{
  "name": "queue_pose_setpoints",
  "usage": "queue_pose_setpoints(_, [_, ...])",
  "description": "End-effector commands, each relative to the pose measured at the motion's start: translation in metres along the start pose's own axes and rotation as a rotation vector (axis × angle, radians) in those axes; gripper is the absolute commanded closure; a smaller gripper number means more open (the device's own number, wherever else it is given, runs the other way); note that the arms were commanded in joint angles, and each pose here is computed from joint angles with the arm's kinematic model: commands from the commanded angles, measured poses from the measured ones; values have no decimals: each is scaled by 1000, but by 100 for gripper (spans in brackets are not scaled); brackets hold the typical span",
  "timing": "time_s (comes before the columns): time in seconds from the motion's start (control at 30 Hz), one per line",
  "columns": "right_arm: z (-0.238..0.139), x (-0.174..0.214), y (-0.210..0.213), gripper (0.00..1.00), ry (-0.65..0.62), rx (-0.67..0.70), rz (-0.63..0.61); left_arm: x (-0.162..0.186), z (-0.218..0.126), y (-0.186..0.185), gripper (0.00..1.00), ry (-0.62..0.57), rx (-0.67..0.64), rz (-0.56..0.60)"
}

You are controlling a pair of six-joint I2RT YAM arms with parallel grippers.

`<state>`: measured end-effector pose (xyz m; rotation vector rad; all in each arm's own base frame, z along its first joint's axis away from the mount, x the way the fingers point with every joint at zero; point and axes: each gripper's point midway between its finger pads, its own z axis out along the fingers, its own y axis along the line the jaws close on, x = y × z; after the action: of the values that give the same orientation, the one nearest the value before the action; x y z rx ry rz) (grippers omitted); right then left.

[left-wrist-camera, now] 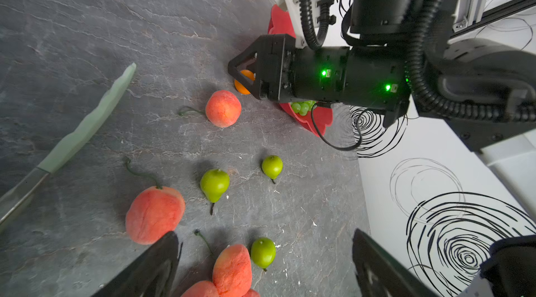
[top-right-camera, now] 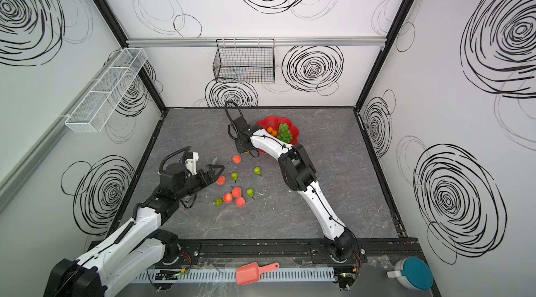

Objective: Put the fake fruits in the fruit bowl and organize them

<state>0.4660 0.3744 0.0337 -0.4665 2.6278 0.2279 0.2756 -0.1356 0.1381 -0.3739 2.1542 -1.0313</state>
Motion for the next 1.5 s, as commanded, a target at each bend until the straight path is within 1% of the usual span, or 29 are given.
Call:
queue_pose_setpoints(0.0, [5,4,-4,55,23,14,-5,-17,-3,-18,4,-50,54,35])
queue_pose_setpoints(0.57, [8,17,-7,57,70,29,0,-16,-5,-18,4,-50,52,34])
queue_pose_setpoints(0.97, [7,18,-8,61,76,32,5,-16,-6,-18,4,-52,53,34])
queue_pose_setpoints(1.07, [5,17,-8,65,76,32,8,-17,-6,-19,4,-53,55,35])
queue_pose_setpoints(1.27, [-10,9,-6,65,54,19,15,-17,-6,-19,4,-52,54,37])
queue_pose_setpoints(1.47, [-38,-6,-3,68,16,-10,34,-24,-4,-24,4,-60,50,65])
